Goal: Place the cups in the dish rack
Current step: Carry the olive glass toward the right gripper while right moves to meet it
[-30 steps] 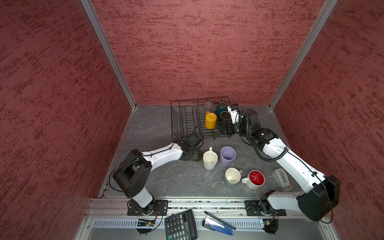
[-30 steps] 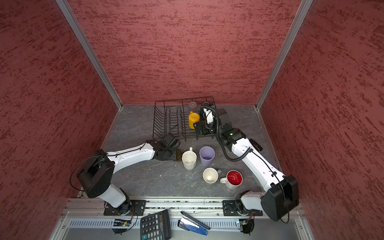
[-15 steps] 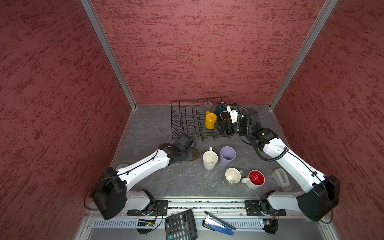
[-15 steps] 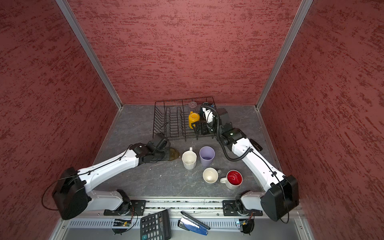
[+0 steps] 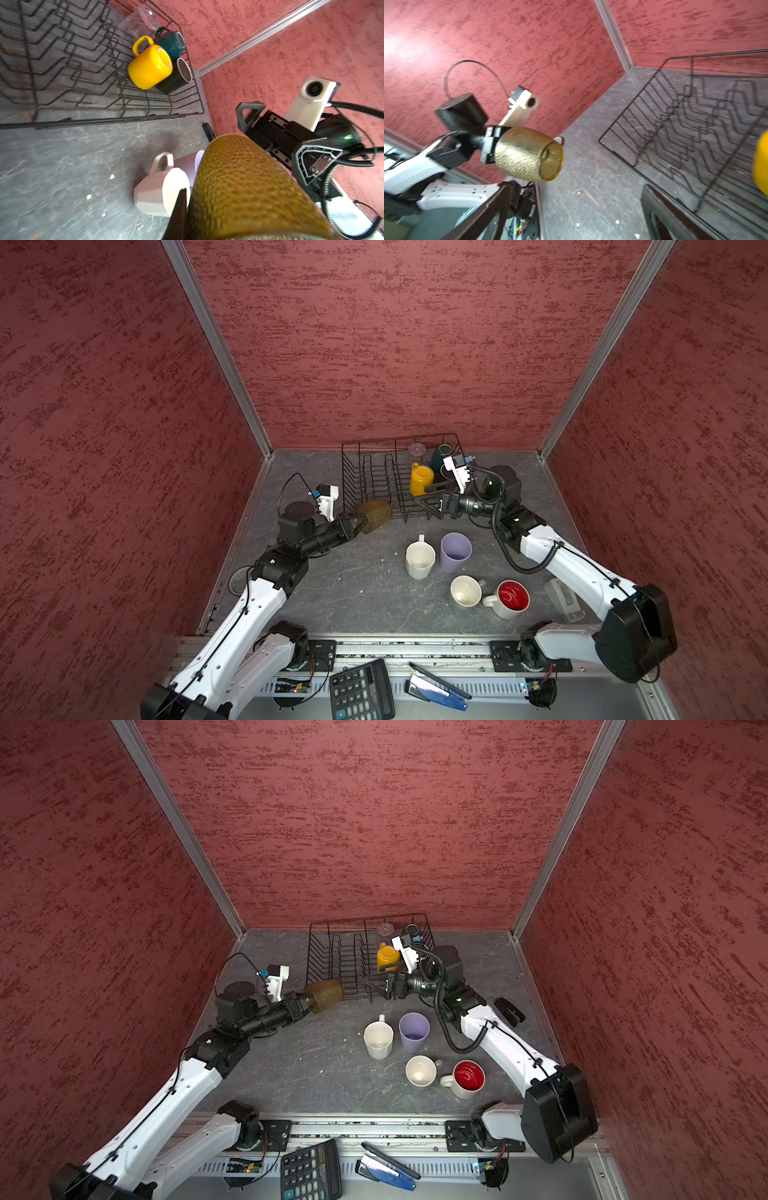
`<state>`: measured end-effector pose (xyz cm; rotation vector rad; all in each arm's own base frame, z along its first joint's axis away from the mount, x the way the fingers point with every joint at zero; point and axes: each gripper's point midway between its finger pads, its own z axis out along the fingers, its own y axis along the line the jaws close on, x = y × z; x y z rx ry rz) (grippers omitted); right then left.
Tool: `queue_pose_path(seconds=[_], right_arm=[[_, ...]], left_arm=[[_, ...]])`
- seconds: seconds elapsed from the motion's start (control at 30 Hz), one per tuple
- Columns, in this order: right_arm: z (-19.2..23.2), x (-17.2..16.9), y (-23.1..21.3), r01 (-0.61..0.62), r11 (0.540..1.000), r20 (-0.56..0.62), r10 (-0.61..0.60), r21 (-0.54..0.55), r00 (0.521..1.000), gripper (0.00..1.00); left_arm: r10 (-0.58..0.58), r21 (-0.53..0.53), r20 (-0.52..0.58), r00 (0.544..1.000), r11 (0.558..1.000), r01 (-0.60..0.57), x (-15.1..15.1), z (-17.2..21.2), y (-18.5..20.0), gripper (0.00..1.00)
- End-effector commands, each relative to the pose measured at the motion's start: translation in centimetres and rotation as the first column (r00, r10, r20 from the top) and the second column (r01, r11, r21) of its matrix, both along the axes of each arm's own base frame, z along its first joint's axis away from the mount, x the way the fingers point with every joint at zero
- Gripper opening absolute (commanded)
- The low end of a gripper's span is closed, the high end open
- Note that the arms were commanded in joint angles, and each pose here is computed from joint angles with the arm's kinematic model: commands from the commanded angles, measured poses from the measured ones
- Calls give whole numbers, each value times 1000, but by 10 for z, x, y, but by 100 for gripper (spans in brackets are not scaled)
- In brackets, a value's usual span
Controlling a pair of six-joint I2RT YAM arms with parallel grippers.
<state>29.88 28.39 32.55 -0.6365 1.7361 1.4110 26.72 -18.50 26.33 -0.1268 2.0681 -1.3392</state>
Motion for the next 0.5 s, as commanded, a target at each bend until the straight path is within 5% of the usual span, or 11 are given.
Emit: queue_pose_path(seconds=[0.0,0.47], right_arm=[[37,-23,5,-152,981,89,142,122,986,99],[26,-25,30,-205,967,27,203,151,979,99]], left_arm=[[-165,-121,66,984,978,172,-9,26,-20,0],[-273,-208,116,955,934,292,-7,39,-37,0]])
